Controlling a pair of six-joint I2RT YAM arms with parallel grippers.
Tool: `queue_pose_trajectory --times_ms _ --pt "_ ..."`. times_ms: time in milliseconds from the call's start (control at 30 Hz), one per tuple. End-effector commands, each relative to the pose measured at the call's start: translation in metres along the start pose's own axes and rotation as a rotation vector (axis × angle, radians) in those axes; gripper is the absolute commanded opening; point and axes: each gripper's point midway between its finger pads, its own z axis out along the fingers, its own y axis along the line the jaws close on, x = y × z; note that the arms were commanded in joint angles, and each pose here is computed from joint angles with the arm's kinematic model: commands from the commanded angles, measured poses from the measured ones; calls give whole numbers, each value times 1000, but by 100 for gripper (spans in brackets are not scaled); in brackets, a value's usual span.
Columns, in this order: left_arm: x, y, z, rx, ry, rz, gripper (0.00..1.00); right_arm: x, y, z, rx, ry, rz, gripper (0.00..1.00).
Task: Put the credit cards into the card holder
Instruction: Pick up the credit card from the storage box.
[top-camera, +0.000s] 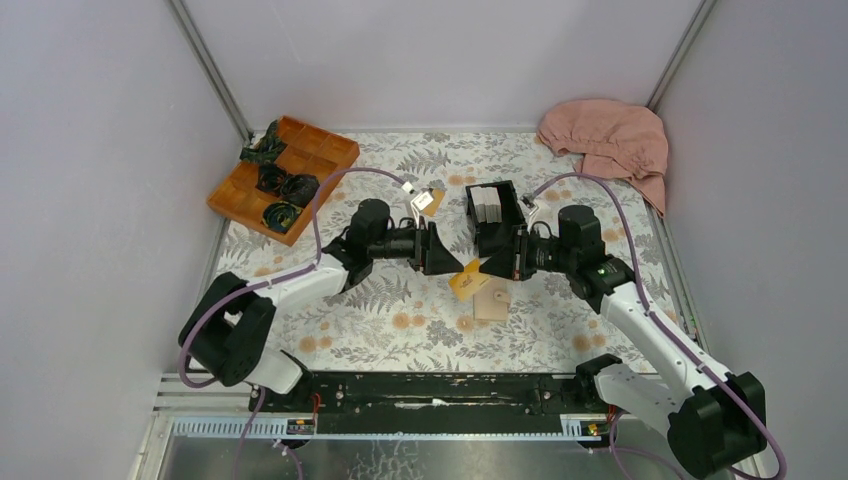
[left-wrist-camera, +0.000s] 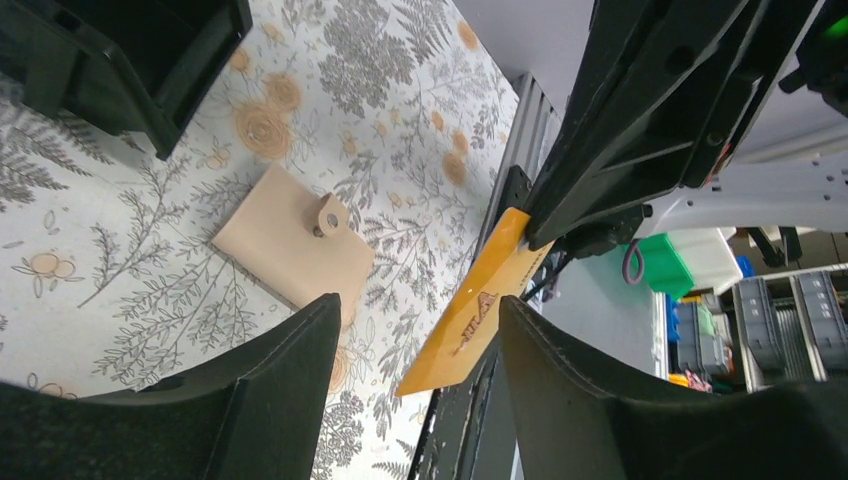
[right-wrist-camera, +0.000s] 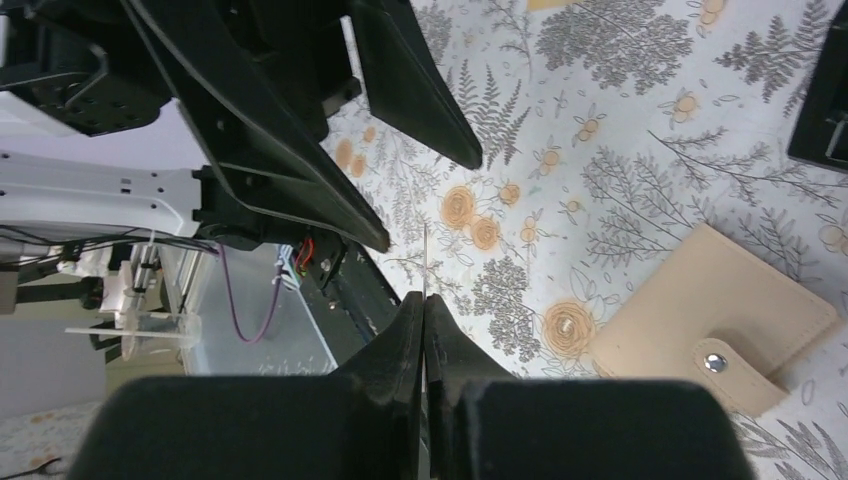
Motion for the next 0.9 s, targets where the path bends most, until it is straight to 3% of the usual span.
queue_pose_trajectory --times_ms 0,200,367,433,567,633,867 --pt "5 -13 2 85 59 42 66 -7 20 3 -107 -13 -14 0" --pt "11 -13 4 112 97 33 64 -5 24 9 -147 4 1 0" --pt "15 -18 4 160 124 23 53 -3 19 16 -153 16 18 0" --pt "19 -18 4 173 141 15 43 -4 18 17 -153 13 19 0" --pt "26 -16 3 181 169 1 11 -9 17 19 -148 7 16 0" --pt "28 -17 2 189 178 -4 1 -12 16 21 -142 3 17 0" --pt "26 -21 0 208 168 -4 0 -22 12 24 -112 -22 7 1"
